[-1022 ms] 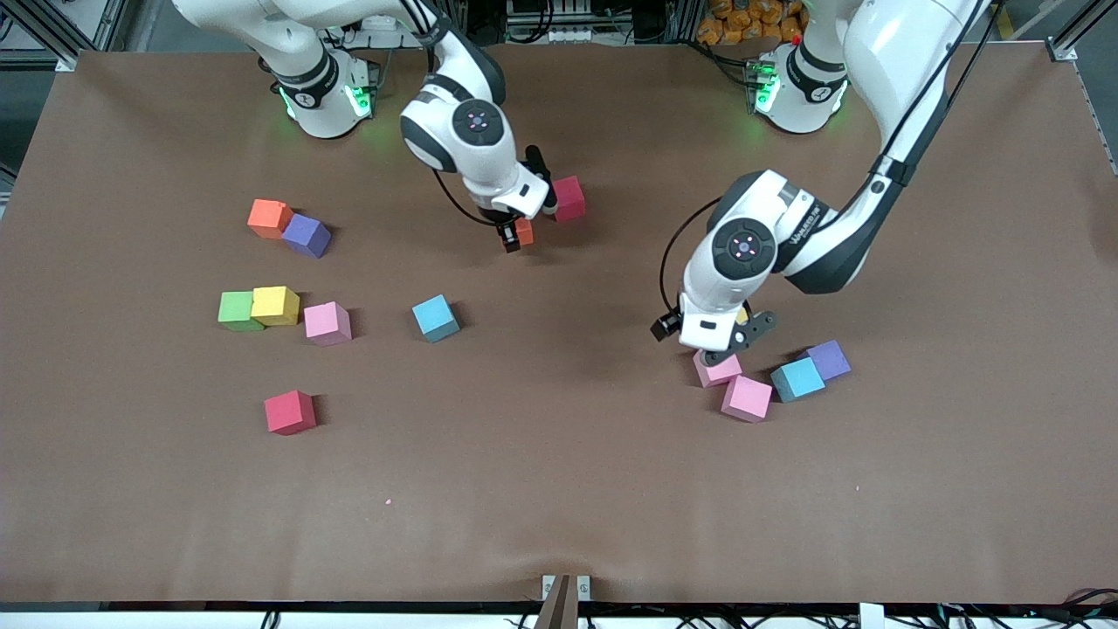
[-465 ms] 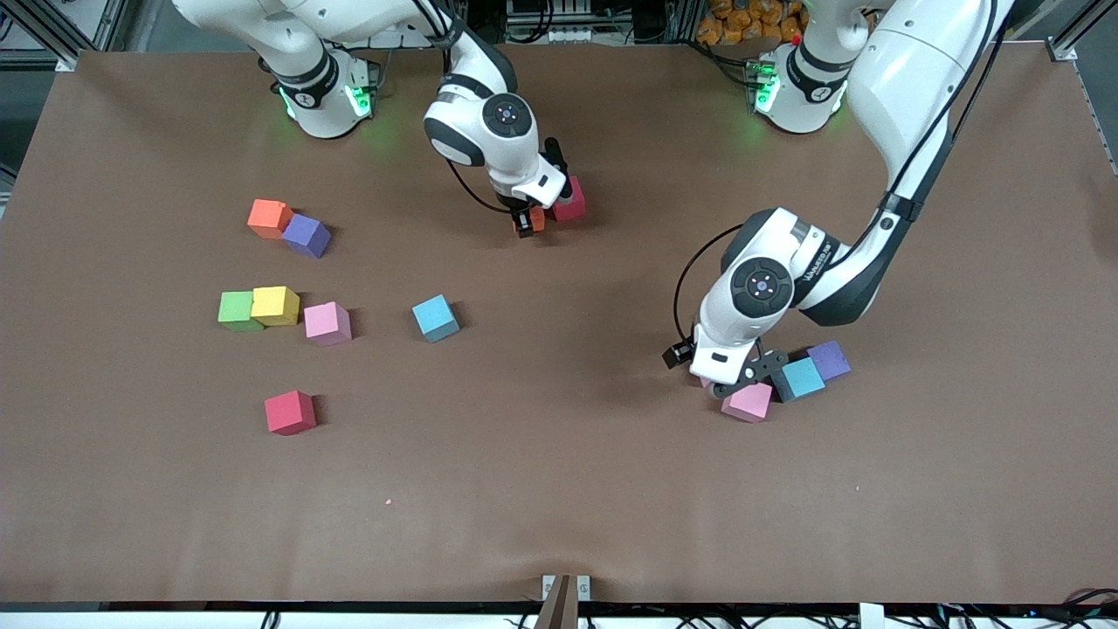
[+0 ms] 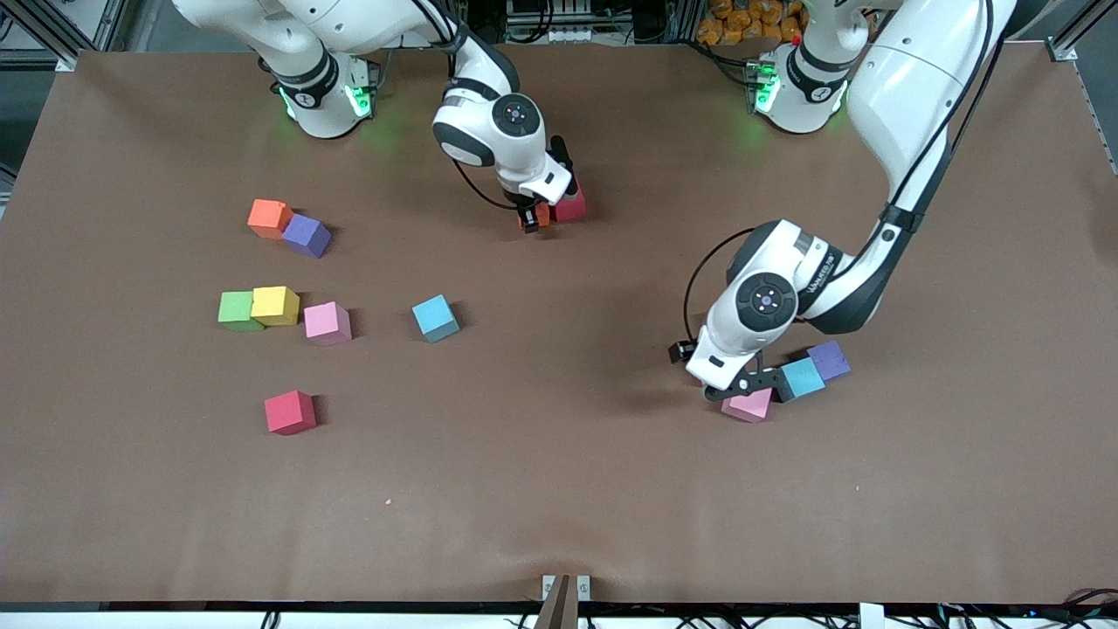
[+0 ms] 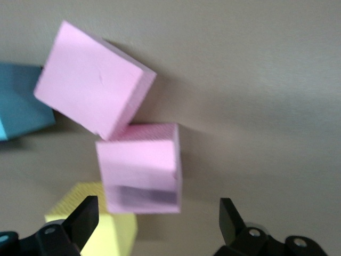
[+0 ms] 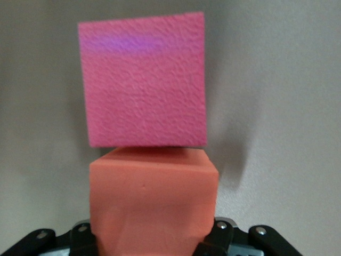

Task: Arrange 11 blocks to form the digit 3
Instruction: 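Place the orange cube beside red while the left gripper grasps pink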

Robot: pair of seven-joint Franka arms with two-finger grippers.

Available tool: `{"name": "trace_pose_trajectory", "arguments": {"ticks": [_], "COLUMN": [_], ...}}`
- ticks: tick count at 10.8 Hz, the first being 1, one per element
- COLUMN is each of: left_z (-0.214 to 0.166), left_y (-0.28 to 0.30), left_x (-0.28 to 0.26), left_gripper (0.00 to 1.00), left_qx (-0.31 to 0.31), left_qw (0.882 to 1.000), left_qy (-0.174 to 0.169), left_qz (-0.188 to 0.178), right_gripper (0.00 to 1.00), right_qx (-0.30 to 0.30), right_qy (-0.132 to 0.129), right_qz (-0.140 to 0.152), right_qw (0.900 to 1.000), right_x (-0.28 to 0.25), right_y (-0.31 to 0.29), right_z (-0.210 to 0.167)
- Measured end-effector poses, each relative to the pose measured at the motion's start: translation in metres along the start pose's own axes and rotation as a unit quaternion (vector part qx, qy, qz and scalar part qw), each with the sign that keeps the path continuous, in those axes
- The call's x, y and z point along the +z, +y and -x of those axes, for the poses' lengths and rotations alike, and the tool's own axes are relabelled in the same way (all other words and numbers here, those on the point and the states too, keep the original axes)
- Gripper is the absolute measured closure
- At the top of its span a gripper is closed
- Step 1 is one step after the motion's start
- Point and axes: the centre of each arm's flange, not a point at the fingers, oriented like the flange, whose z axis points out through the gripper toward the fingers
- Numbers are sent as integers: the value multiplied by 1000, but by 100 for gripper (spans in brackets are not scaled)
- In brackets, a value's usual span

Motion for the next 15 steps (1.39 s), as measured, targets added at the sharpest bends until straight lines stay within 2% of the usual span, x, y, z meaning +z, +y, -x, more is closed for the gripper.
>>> {"name": "trace_pose_trajectory", "arguments": {"ticks": [2, 12, 14, 15], "left_z": [-7, -4, -4, -5], "left_y": [-10, -9, -8, -7], "left_x": [4, 33, 34, 34], "left_gripper": [0, 1, 4, 15], "left_qx": [16, 20, 21, 21], "left_qw": [1000, 1000, 999, 999], "left_qy": [0, -22, -22, -22], "left_qz": [-5, -11, -11, -10], "right_gripper": [38, 38, 38, 38], "right_qx": [0, 15, 23, 25], "right_qy": [1, 9, 11, 11], "right_qz": [0, 0, 1, 3], "right_qw": [1000, 1000, 1000, 1000], "right_x": [-1, 7, 7, 8], "right_y": [-2, -9, -10, -11], "right_z": [-3, 0, -2, -3]}}
